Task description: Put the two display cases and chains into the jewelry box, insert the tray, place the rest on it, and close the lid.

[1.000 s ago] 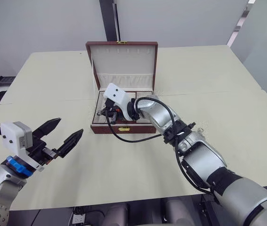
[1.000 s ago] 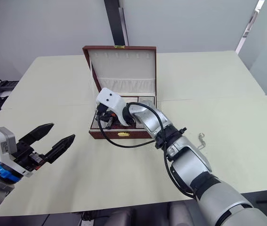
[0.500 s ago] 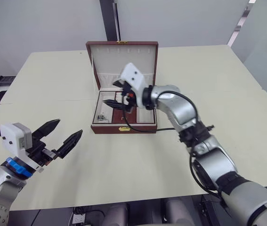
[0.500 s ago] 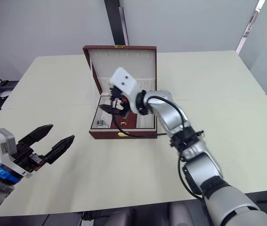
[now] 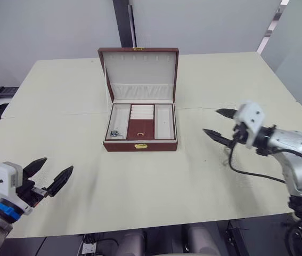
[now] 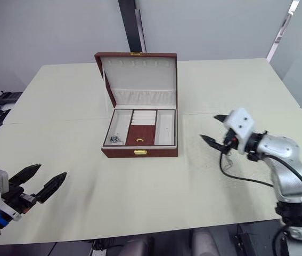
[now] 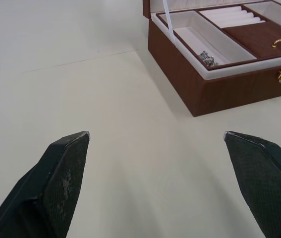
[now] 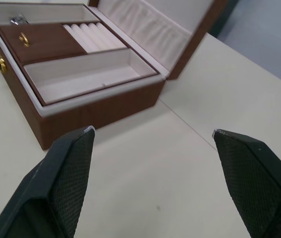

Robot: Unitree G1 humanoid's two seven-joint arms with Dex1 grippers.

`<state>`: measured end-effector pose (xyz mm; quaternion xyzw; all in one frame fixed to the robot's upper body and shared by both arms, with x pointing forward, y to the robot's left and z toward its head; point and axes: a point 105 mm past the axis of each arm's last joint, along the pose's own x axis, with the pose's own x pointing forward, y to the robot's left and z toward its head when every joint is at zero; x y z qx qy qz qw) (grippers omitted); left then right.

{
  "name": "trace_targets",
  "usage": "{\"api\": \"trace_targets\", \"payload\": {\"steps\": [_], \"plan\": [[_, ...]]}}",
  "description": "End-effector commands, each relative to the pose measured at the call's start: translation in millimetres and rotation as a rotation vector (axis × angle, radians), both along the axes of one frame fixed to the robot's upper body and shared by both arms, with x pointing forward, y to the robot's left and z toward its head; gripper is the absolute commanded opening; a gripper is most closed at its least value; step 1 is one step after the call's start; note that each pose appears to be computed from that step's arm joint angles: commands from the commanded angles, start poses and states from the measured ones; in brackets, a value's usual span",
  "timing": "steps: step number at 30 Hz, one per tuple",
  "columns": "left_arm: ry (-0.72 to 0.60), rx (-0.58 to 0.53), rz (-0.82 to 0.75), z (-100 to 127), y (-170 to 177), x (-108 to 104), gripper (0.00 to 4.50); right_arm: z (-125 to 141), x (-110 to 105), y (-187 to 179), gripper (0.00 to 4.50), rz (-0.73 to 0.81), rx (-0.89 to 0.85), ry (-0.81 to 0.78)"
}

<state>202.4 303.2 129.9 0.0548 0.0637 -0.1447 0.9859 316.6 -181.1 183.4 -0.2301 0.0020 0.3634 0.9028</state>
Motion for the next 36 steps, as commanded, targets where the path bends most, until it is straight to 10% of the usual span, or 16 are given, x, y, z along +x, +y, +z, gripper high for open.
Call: {"api": "trace_targets", "payload": {"steps": [1, 10, 36], "plan": [[0.004, 0.038, -0.021, 2, -3, -4, 4.50, 3, -13, -30, 4.04, -0.071, -0.013, -0.037], [0.012, 0.055, -0.003, 10, -12, 0, 4.50, -28, -39, -101, 4.04, -0.255, -0.134, 0.081], [0.037, 0.125, -0.019, 18, -5, -10, 4.50, -54, -50, -143, 4.49, -0.431, -0.096, 0.047]]}}
